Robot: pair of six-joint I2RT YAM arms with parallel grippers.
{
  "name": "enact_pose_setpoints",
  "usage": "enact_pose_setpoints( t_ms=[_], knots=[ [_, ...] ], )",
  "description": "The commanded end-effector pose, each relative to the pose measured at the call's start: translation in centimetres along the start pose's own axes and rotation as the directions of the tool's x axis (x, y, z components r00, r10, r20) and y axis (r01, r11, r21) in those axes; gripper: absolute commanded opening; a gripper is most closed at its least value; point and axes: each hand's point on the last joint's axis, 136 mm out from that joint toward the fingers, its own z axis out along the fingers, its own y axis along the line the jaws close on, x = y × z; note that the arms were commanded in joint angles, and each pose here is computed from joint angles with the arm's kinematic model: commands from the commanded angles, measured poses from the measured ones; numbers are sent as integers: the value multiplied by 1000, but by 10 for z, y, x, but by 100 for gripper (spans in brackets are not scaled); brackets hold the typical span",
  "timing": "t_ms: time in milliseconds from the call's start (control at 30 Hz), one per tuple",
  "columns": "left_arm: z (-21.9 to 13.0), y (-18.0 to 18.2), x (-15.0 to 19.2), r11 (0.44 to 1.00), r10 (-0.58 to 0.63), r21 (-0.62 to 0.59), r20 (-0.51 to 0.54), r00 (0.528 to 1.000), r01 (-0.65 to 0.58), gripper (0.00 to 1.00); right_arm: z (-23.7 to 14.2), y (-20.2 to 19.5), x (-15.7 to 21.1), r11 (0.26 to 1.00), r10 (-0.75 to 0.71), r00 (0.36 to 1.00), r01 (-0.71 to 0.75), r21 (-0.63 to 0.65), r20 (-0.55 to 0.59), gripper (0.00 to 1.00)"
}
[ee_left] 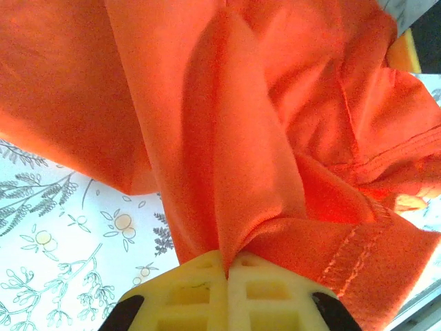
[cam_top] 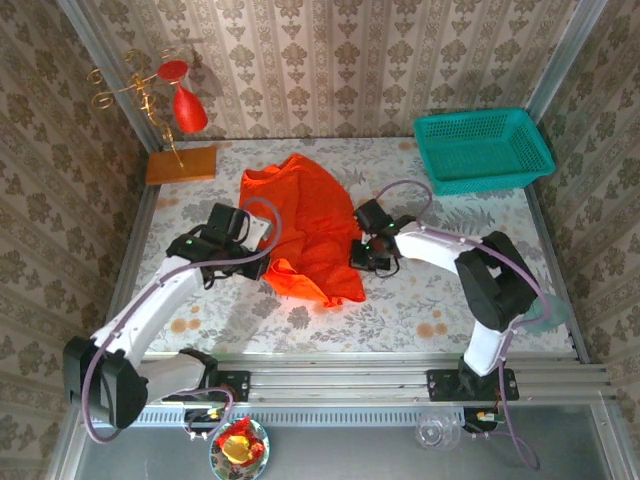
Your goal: Fold the inside-out t-shirt
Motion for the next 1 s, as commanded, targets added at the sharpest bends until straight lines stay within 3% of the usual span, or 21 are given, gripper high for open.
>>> enact_pose_setpoints(
  t_ms=[0, 133, 267, 367, 400, 467, 567, 700, 800, 967],
  knots=[
    [-9, -15, -10, 996, -9, 91, 85, 996, 2, 0, -48, -38, -27, 997, 40, 992, -48, 63, 117, 0],
    [-2, -15, -1, 994, -36, 106, 69, 997, 29, 0, -81, -91, -27, 978, 132, 976, -156, 137, 171, 0],
    [19, -2, 27, 985, -164, 59, -12, 986, 164, 0, -95, -132, -16, 941, 193, 958, -243, 236, 213, 0],
    [35, 7, 46, 963, -269, 15, -36, 962, 270, 0, -94, -141, -9, 927, 195, 959, -249, 280, 207, 0],
    [40, 9, 54, 955, -295, 6, -44, 954, 296, 0, -93, -141, -8, 927, 193, 960, -246, 283, 202, 1],
    [48, 9, 65, 941, -337, 7, -56, 940, 338, 3, -95, -131, -6, 936, 157, 969, -208, 284, 191, 16],
    [56, 1, 71, 932, -359, 38, -56, 932, 361, 13, -98, -95, -4, 969, 33, 985, -73, 238, 170, 35],
    [58, 0, 74, 935, -353, 26, -45, 935, 354, 21, -88, -33, 14, 978, -194, 977, 186, 95, 85, 42],
    [54, 0, 69, 941, -338, 14, -40, 940, 339, 41, -76, 6, 36, 909, -416, 908, 417, -7, 39, 41],
    [32, -9, 45, 965, -263, 21, -4, 965, 263, 50, -51, 25, 68, 750, -659, 750, 661, 12, -56, 42]
  ],
)
